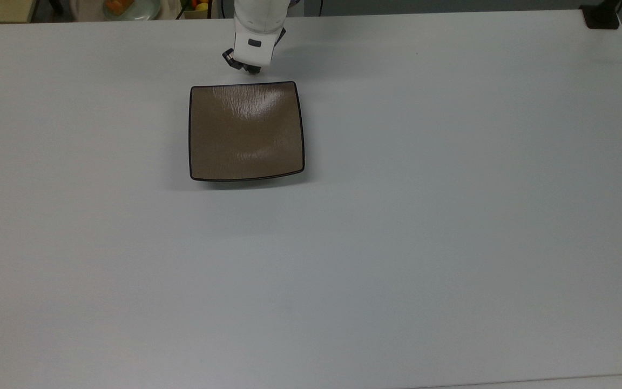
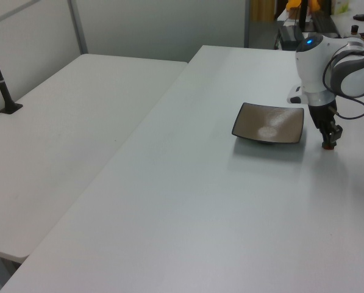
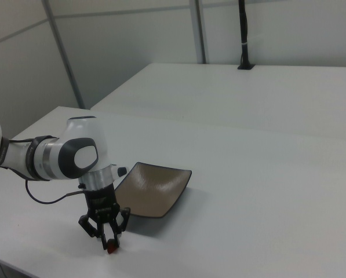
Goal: Strawberries on a ceramic plate
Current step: 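Lift the grasped strawberry up off the table, then carry the strawberry over the plate and lower it onto the plate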
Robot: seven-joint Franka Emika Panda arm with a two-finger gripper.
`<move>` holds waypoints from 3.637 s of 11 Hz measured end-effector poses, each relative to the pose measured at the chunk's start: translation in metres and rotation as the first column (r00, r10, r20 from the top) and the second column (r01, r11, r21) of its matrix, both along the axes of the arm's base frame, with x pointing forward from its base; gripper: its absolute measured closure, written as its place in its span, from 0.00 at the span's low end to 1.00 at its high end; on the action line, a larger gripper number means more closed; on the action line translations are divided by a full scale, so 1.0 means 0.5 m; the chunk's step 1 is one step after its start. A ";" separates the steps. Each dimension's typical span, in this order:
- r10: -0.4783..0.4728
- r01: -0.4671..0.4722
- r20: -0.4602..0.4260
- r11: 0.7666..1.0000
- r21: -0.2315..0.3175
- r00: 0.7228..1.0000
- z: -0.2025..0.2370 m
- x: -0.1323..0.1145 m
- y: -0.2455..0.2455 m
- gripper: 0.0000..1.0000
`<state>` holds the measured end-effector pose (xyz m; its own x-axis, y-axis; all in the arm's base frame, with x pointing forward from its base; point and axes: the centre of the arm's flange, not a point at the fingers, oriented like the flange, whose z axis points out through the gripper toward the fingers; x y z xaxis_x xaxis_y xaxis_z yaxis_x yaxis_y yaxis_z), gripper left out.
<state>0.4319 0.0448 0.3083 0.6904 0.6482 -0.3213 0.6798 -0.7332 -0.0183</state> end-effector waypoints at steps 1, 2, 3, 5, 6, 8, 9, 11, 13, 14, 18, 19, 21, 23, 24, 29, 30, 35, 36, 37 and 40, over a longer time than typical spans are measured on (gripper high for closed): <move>0.000 0.000 0.000 1.000 0.000 1.000 0.000 0.000 0.000 0.69; 0.000 0.000 0.001 1.000 0.000 1.000 0.001 0.000 0.000 0.69; 0.000 0.000 0.004 1.000 0.000 1.000 0.004 0.001 0.000 0.69; -0.002 0.002 0.001 1.000 -0.007 1.000 0.031 0.005 0.001 0.69; -0.004 0.004 0.003 1.000 -0.012 1.000 0.057 0.011 0.003 0.69; -0.018 0.018 -0.003 0.999 -0.029 1.000 0.133 0.024 0.003 0.69; -0.024 0.024 -0.007 0.999 -0.038 1.000 0.179 0.034 0.006 0.69; -0.031 0.031 -0.007 0.999 -0.029 0.999 0.267 0.052 0.030 0.69; -0.063 0.064 -0.011 0.998 0.029 0.998 0.348 0.066 0.049 0.69; -0.075 0.076 -0.013 0.996 0.054 0.997 0.395 0.073 0.055 0.69; -0.115 0.112 0.014 0.986 0.120 0.993 0.509 0.127 0.051 0.69; -0.131 0.128 0.015 0.983 0.133 0.991 0.510 0.144 0.037 0.69; -0.146 0.144 0.002 0.979 0.145 0.989 0.494 0.183 0.014 0.69; -0.159 0.159 -0.008 0.977 0.145 0.987 0.473 0.225 0.002 0.69; -0.169 0.169 -0.009 0.975 0.146 0.986 0.456 0.248 -0.007 0.69; -0.182 0.173 0.042 0.972 0.156 0.982 0.332 0.346 -0.021 0.69; -0.183 0.174 0.043 0.972 0.157 0.982 0.310 0.357 -0.023 0.69; -0.161 0.155 0.042 0.981 0.117 0.986 0.180 0.404 -0.027 0.69; -0.159 0.153 0.040 0.981 0.117 0.986 0.157 0.410 -0.025 0.69; -0.156 0.151 0.039 0.981 0.118 0.987 0.140 0.413 -0.021 0.69; -0.139 0.135 0.027 0.984 0.118 0.990 0.099 0.414 0.000 0.69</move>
